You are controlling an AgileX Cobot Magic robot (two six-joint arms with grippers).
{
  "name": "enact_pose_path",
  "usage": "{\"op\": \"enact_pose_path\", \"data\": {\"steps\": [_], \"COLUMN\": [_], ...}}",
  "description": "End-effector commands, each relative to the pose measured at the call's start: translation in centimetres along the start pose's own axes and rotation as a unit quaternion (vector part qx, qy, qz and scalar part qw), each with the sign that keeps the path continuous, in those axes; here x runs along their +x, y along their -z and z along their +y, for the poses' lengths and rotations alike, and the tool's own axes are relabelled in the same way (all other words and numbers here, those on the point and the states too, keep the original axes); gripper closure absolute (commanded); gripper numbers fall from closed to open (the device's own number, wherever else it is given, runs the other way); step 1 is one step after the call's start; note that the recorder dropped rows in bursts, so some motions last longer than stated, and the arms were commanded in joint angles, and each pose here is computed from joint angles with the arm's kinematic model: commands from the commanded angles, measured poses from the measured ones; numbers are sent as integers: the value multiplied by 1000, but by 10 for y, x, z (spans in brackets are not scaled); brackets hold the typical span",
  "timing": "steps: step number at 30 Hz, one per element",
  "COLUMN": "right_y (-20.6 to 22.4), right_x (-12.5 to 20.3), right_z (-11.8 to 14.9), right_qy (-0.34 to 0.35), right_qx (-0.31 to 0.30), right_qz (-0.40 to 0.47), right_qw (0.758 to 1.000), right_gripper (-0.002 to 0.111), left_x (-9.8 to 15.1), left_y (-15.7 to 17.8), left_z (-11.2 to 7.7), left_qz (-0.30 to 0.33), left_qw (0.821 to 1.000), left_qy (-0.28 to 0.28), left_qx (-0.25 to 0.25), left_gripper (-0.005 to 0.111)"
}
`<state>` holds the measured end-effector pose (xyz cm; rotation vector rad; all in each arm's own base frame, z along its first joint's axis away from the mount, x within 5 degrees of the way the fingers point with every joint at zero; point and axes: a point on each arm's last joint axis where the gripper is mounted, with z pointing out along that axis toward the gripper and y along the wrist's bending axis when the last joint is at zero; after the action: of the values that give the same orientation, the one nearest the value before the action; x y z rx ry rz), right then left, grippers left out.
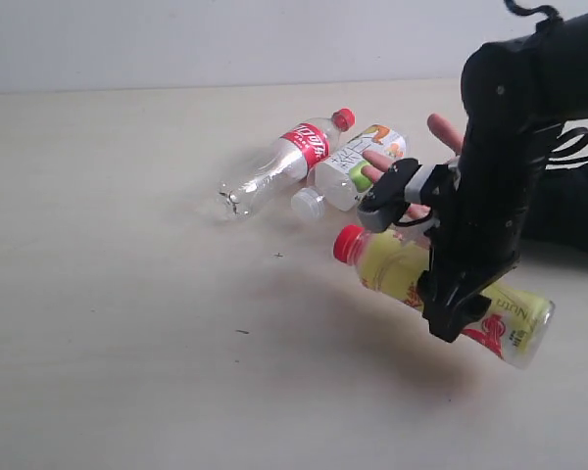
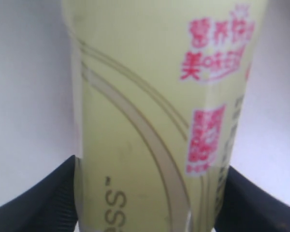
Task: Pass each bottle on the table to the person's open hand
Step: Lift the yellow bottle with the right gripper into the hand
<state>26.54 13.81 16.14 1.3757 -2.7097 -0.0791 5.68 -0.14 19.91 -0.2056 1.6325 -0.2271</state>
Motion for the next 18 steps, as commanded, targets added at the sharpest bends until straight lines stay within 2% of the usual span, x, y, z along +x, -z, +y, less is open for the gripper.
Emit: {"op": "enact_pose_path", "data": {"steps": [1, 6, 12, 15, 18], "right_y": [43, 100, 176, 193, 194], "right_x": [11, 25, 33, 32, 27], "right_z": [16, 25, 21, 16, 6], "right_qy": [-34, -58, -136, -166, -185], "right_qx": [-13, 31, 120, 131, 122], "right_qz": [-58, -146, -261, -274, -242], "right_qw": [998, 987, 948, 938, 945], "right_gripper": [108, 108, 108, 108, 108], "left_x": [-1, -1, -1, -1, -1], "left_y": [1, 1, 1, 1, 1], "left_z": [-1, -1, -1, -1, -1], "left_qz": [-4, -4, -4, -4, -4], "left_qw": [1000, 1000, 1000, 1000, 1000], "left_qy": [1, 1, 1, 1, 1], "left_qx": [4, 4, 4, 4, 4], "left_gripper": [107, 107, 107, 107, 107]}}
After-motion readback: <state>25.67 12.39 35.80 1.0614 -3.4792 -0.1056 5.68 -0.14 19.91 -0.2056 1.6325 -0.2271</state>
